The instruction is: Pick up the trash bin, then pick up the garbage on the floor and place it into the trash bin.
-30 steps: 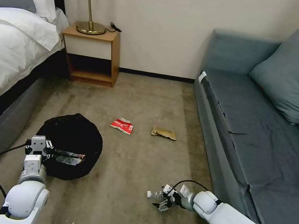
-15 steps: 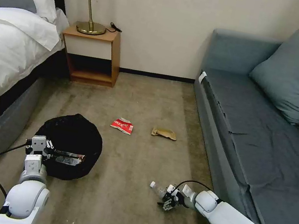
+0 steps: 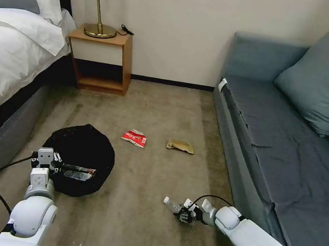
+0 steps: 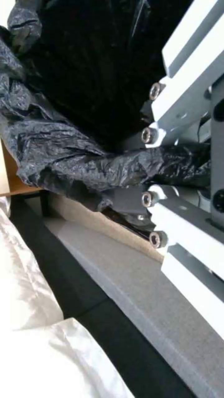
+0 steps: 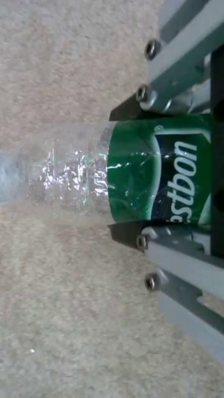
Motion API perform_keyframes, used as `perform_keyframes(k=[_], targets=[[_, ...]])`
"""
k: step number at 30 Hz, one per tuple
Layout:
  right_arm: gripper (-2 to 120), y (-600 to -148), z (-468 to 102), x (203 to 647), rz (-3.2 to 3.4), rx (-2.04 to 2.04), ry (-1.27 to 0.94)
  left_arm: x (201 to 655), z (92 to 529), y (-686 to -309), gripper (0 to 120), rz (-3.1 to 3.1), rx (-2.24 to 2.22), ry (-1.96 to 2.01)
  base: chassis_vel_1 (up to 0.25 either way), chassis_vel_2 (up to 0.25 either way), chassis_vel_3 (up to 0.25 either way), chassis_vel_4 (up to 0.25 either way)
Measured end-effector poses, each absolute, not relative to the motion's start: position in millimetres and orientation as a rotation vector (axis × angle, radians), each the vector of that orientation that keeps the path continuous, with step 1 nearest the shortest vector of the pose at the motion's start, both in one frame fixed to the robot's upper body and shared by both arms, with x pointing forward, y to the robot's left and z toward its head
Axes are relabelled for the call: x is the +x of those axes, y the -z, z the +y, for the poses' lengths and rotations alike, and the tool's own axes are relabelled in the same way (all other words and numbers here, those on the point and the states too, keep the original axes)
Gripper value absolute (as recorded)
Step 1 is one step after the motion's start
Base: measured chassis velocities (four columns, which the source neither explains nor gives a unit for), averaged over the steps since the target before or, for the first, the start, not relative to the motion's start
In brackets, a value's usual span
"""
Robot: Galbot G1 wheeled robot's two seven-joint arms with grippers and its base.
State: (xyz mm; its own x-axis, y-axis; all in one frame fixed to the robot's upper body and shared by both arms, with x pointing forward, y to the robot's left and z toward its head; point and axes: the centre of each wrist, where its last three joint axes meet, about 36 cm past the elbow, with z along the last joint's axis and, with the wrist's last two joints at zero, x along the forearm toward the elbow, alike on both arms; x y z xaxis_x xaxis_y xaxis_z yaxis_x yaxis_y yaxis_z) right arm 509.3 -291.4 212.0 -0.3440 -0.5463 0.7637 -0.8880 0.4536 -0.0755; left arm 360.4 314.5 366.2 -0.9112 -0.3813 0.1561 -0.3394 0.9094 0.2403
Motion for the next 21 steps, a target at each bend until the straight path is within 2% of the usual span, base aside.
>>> perform_keyframes(k=[6,11,17,21], targets=[[23,-219.3,-286.1,513.3,-2.045,1.212,-0.648,357.9,318.6,-367.0,4,-2.869,0.554,0.318,0.0,0.0,0.0,0.0],[23,-232.6,-276.0,522.3,-2.091,1.234,-0.635,357.2,319.9,-367.4,4,-2.87,0.553,0.321,0.0,0.0,0.0,0.0],[23,-306.8,-194.7,562.6,-2.258,1.394,-0.447,361.0,313.8,-371.3,4,-2.888,0.533,0.317,0.0,0.0,0.0,0.0],[23,-337.9,-150.1,573.9,-2.3,1.499,-0.392,362.5,310.6,-371.4,4,-2.892,0.522,0.32,0.0,0.0,0.0,0.0]])
